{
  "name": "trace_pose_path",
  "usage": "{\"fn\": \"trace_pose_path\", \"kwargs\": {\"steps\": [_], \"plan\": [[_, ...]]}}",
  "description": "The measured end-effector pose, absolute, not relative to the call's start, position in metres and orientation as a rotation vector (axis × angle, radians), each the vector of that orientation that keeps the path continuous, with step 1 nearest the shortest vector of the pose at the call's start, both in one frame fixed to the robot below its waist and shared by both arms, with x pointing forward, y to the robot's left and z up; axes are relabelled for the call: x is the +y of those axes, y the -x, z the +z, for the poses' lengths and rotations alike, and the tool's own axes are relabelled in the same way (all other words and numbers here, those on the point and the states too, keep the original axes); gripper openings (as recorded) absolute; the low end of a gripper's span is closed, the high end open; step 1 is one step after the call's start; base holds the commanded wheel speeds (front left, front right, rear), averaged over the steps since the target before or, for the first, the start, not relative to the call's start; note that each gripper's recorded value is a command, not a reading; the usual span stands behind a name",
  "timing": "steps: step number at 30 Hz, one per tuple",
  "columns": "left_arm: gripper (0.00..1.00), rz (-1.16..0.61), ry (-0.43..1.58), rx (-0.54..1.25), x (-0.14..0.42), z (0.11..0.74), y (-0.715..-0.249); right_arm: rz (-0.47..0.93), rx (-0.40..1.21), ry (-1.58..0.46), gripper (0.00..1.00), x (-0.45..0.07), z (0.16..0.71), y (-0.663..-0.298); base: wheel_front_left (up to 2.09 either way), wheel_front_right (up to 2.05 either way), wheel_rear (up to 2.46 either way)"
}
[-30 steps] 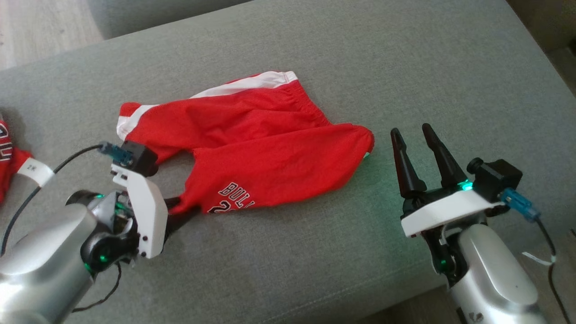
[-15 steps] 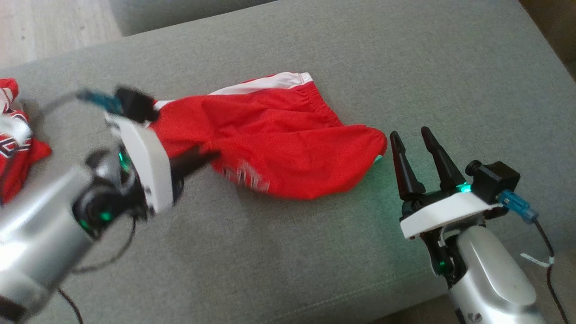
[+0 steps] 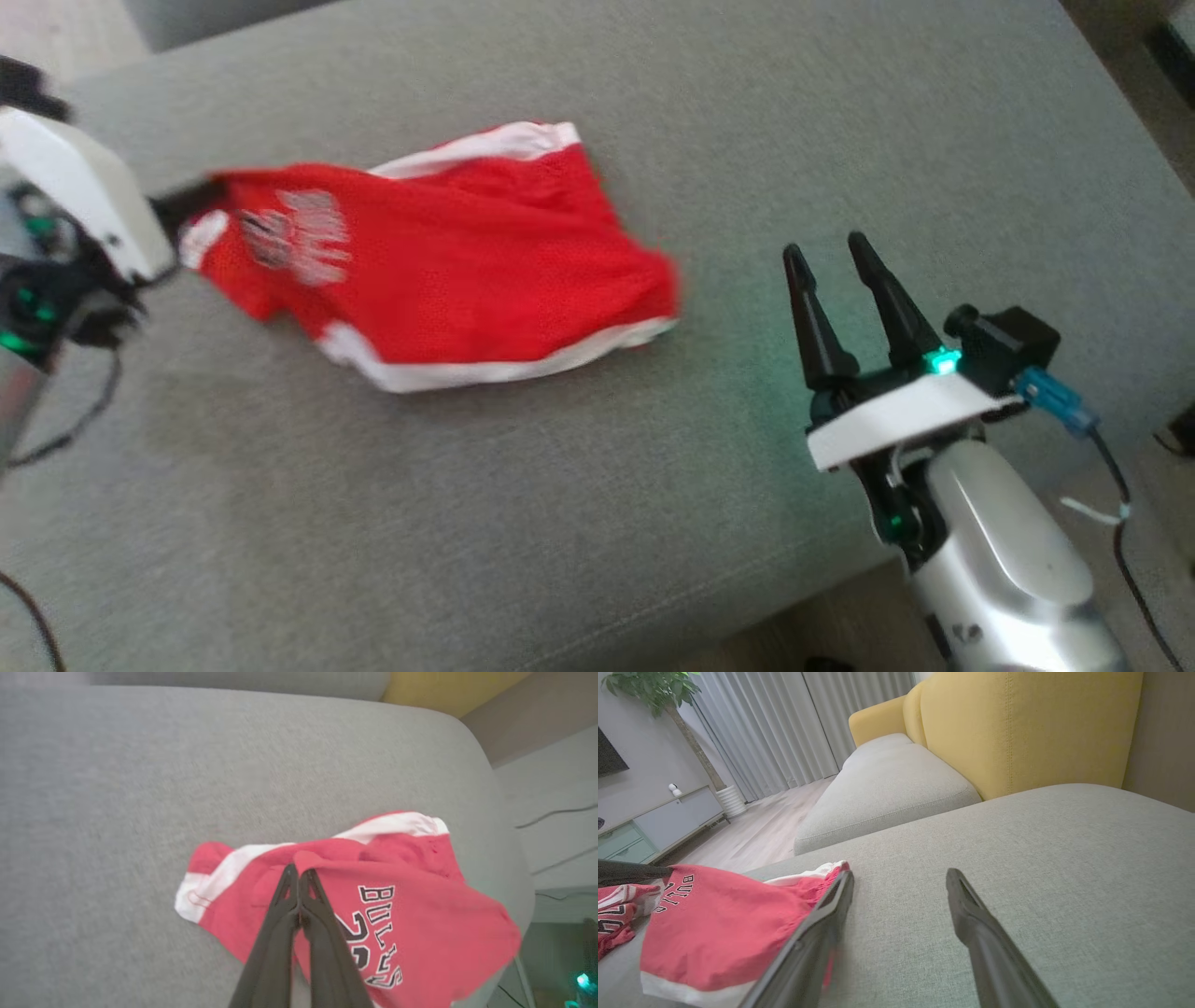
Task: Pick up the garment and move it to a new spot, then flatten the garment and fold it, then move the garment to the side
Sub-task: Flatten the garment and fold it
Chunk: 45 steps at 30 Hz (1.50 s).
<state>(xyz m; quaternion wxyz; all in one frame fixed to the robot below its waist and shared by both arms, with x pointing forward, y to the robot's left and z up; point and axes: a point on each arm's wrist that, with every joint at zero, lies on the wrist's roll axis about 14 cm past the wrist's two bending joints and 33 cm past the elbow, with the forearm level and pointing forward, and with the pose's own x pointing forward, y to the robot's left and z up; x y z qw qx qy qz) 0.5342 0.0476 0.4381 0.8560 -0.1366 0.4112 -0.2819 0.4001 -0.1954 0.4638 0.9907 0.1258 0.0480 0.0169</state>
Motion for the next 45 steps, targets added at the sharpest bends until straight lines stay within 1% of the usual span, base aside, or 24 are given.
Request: {"fn": "trace_pose_path", "kwargs": {"steps": [2, 3, 4, 5, 6, 7, 8, 11, 15, 21, 27, 30, 33, 35, 40, 42, 45], "plan": [[0.00, -0.540, 0.281, 0.847, 0.054, 0.433, -0.551, 0.029, 0.095, -0.248, 1.00, -0.198, 0.464, -0.404, 0.00, 0.00, 0.00], [0.21, -0.525, 0.290, 0.841, 0.055, 0.431, -0.558, 0.027, 0.093, -0.248, 1.00, -0.198, 0.465, -0.406, 0.00, 0.00, 0.00], [0.36, -0.512, 0.307, 0.832, 0.055, 0.429, -0.565, 0.023, 0.088, -0.250, 1.00, -0.199, 0.466, -0.409, 0.00, 0.00, 0.00], [0.46, -0.511, 0.323, 0.834, 0.053, 0.425, -0.567, 0.021, 0.085, -0.251, 1.00, -0.200, 0.466, -0.411, 0.00, 0.00, 0.00], [0.86, -0.523, 0.335, 0.848, 0.049, 0.419, -0.566, 0.018, 0.089, -0.250, 1.00, -0.200, 0.464, -0.411, 0.00, 0.00, 0.00], [0.86, -0.534, 0.340, 0.862, 0.045, 0.414, -0.564, 0.016, 0.094, -0.250, 1.00, -0.201, 0.462, -0.411, 0.00, 0.00, 0.00], [1.00, -0.548, 0.344, 0.871, 0.040, 0.411, -0.561, 0.014, 0.103, -0.250, 1.00, -0.201, 0.459, -0.411, 0.00, 0.00, 0.00], [1.00, -0.570, 0.348, 0.853, 0.034, 0.413, -0.556, 0.024, 0.110, -0.253, 1.00, -0.197, 0.457, -0.411, 0.00, 0.00, 0.00], [1.00, -0.555, 0.293, 0.775, 0.048, 0.429, -0.555, 0.052, 0.090, -0.259, 1.00, -0.188, 0.464, -0.414, 0.00, 0.00, 0.00], [1.00, -0.567, 0.232, 0.535, 0.062, 0.476, -0.552, 0.116, 0.066, -0.264, 1.00, -0.167, 0.474, -0.419, 0.00, 0.00, 0.00], [1.00, -0.473, 0.180, 0.279, 0.106, 0.506, -0.536, 0.178, 0.066, -0.262, 1.00, -0.149, 0.475, -0.419, 0.00, 0.00, 0.00], [1.00, -0.418, 0.155, 0.176, 0.121, 0.517, -0.520, 0.211, 0.083, -0.270, 1.00, -0.136, 0.471, -0.416, 0.00, 0.00, 0.00], [1.00, -0.357, 0.155, 0.135, 0.135, 0.519, -0.499, 0.247, 0.093, -0.273, 1.00, -0.122, 0.470, -0.416, 0.00, 0.00, 0.00], [1.00, -0.292, 0.173, 0.121, 0.150, 0.519, -0.485, 0.264, 0.092, -0.276, 1.00, -0.116, 0.471, -0.415, 0.00, 0.00, 0.00], [1.00, -0.130, 0.200, -0.008, 0.186, 0.543, -0.450, 0.283, 0.098, -0.280, 1.00, -0.109, 0.470, -0.411, 0.00, 0.00, 0.00], [1.00, -0.086, 0.202, -0.024, 0.192, 0.538, -0.429, 0.292, 0.106, -0.279, 1.00, -0.106, 0.469, -0.408, 0.00, 0.00, 0.00], [1.00, -0.043, 0.208, 0.004, 0.193, 0.518, -0.401, 0.302, 0.107, -0.280, 1.00, -0.103, 0.471, -0.405, 0.00, 0.00, 0.00]]}}
